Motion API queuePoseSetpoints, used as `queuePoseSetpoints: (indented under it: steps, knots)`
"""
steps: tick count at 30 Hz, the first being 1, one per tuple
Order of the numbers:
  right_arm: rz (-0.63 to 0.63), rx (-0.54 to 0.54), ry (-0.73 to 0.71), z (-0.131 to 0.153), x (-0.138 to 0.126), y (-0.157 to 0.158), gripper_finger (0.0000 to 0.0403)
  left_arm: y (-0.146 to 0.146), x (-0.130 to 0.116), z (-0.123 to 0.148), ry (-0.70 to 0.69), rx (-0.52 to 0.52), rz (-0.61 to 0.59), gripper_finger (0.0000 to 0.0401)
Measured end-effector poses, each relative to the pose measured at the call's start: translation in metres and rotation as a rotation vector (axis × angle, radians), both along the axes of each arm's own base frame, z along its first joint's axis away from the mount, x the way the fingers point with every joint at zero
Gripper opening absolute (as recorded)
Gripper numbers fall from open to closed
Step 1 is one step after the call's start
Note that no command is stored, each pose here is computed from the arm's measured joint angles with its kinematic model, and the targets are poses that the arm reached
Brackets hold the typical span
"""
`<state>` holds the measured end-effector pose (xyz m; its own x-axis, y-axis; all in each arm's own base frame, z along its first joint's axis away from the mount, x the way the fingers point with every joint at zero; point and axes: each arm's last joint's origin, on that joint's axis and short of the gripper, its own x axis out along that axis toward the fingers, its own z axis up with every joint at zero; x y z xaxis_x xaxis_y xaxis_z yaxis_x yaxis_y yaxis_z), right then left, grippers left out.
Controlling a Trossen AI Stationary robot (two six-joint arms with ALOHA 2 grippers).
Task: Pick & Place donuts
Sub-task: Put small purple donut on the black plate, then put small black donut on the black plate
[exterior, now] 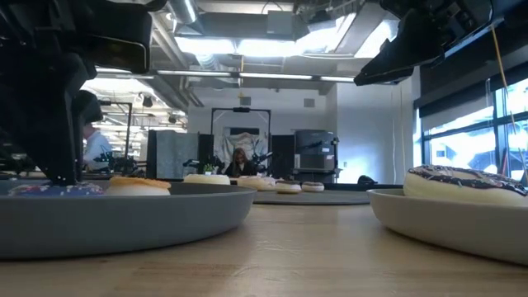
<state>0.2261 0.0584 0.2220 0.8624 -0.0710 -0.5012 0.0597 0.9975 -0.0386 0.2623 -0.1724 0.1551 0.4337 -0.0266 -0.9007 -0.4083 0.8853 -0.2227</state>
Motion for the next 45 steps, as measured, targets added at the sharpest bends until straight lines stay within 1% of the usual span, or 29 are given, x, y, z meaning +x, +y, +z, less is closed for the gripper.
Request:
queuePoseSetpoints:
  steps: [5, 10, 15, 17, 21, 24, 27, 29, 31, 33, 38, 41, 45]
  knots:
    - [0.0, 0.0, 0.0, 0.0, 0.0, 0.0, 0.0158, 0.002, 0.001, 0.002, -0.006, -0.005, 0.007, 0.0106]
    - [0.0, 0.0, 0.0, 0.0, 0.0, 0.0, 0.0158, 0.01, 0.002, 0.017, -0.048, -0.031, 0.029, 0.0115]
    - [0.0, 0.0, 0.0, 0.0, 0.0, 0.0, 0.0158, 0.034, 0.009, 0.038, -0.172, 0.045, 0.139, 0.0116]
    - [0.0, 0.0, 0.0, 0.0, 0.0, 0.0, 0.0158, 0.046, 0.015, 0.043, -0.205, 0.076, 0.152, 0.0116]
    - [0.0, -0.001, 0.002, 0.0, 0.0, 0.0, 0.0158, 0.076, 0.035, 0.05, -0.287, 0.149, 0.102, 0.012]
    - [0.002, -0.006, 0.008, -0.001, 0.0, 0.0, 0.0158, 0.101, 0.054, 0.053, -0.369, 0.189, 0.043, 0.0125]
    - [0.002, -0.009, 0.021, -0.002, -0.001, 0.0, 0.0158, 0.128, 0.069, 0.059, -0.468, 0.241, -0.01, 0.0135]
    - [0.002, -0.013, 0.033, -0.003, -0.002, -0.001, 0.0158, 0.145, 0.076, 0.061, -0.509, 0.265, -0.046, 0.0145]
    - [0.001, -0.015, 0.042, -0.003, -0.002, -0.001, 0.0158, 0.163, 0.082, 0.059, -0.534, 0.285, -0.079, 0.0157]
    - [0.002, -0.019, 0.053, -0.004, -0.003, -0.001, 0.0158, 0.179, 0.088, 0.054, -0.556, 0.302, -0.086, 0.0171]
    - [0.016, -0.043, 0.055, -0.004, -0.003, -0.001, 0.0158, 0.215, 0.1, 0.03, -0.545, 0.337, -0.041, 0.0207]
    - [0.015, -0.046, 0.056, -0.005, -0.003, -0.001, 0.0158, 0.23, 0.104, 0.013, -0.522, 0.327, 0.007, 0.0217]
    - [0.011, -0.06, 0.065, -0.005, -0.003, -0.001, 0.0158, 0.243, 0.11, -0.008, -0.522, 0.351, -0.003, 0.0218]
